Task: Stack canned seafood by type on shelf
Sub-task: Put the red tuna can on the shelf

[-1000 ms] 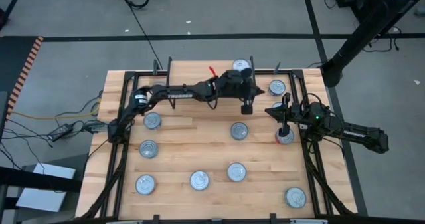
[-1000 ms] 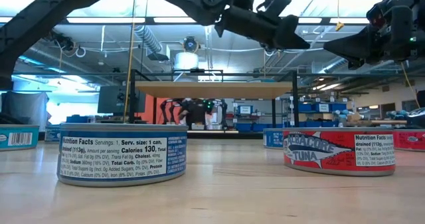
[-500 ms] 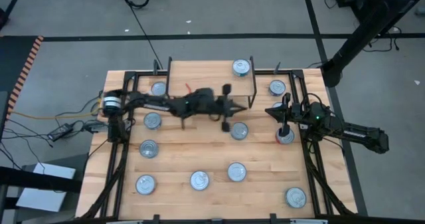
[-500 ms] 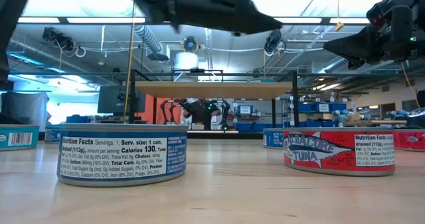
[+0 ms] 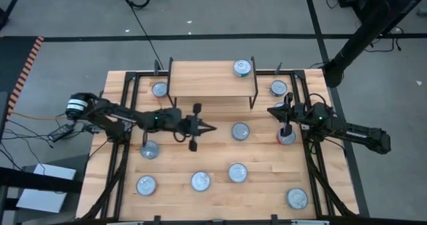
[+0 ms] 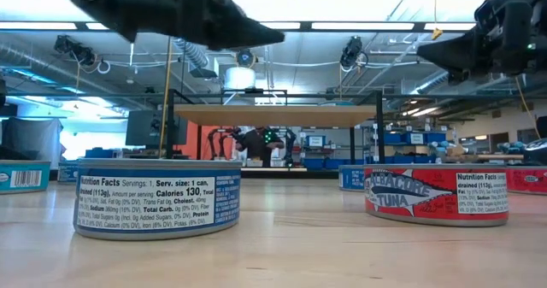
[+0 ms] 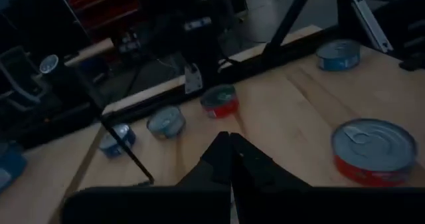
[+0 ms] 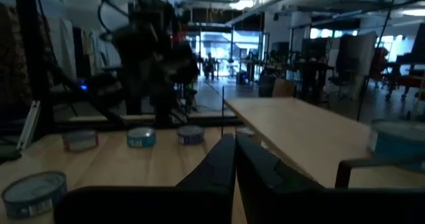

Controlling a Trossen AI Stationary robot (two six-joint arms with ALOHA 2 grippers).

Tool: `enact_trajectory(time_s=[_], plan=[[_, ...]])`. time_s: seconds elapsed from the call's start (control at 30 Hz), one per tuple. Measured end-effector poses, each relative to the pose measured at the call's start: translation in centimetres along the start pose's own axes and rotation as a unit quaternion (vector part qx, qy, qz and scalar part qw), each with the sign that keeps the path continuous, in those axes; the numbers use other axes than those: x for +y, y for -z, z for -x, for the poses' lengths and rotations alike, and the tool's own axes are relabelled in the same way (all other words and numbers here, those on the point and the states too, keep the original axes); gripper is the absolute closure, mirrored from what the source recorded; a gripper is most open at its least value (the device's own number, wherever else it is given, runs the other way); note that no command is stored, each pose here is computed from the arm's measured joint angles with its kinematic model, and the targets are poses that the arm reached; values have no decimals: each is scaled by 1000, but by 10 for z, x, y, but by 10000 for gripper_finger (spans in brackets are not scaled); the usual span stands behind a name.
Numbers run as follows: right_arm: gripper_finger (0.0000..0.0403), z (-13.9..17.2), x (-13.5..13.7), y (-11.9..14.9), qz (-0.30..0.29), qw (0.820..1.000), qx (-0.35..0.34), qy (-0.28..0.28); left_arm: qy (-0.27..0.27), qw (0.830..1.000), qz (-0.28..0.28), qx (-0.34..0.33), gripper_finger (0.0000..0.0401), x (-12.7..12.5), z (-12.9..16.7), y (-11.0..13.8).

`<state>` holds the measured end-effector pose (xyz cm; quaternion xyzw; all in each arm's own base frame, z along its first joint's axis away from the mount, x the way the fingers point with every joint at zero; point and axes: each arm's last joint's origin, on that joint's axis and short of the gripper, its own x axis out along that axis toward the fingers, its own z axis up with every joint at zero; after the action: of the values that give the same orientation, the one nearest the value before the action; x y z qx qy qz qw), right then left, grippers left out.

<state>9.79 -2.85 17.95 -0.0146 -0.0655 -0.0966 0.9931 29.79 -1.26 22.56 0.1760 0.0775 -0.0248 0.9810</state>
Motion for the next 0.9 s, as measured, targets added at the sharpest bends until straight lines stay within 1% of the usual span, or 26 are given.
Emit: enact_trajectory(time_s=[0.1, 0.17, 0.27, 0.33, 0.4, 0.5, 0.6, 0.73, 0.9], plan=[[378, 0, 0, -4, 0, 1000, -22, -7, 8, 1000, 19, 5, 400, -8, 11, 7], [378, 0, 1, -6, -22, 999, -32, -9, 14, 1000, 21, 12, 400, -13, 16, 13], [378, 0, -1, -10, -29, 998, -52, 11, 13, 1000, 25, 0, 400, -16, 18, 16], [378, 0, -2, -10, -28, 998, -51, 23, 9, 999, 31, -13, 400, -16, 16, 16], [381, -2, -1, -9, -30, 998, -48, 11, 11, 999, 31, -11, 400, -16, 15, 16], [394, -4, 2, -6, -45, 998, -29, -14, 15, 999, 30, -10, 400, -17, 15, 17], [396, -8, 5, -3, -59, 998, -3, -28, 16, 999, 30, -9, 400, -17, 15, 17], [396, -17, 12, -9, -79, 996, 26, -41, 17, 999, 30, -6, 400, -17, 15, 18], [395, -33, 24, -11, -98, 989, 105, -39, 16, 999, 29, -4, 400, -16, 15, 18]])
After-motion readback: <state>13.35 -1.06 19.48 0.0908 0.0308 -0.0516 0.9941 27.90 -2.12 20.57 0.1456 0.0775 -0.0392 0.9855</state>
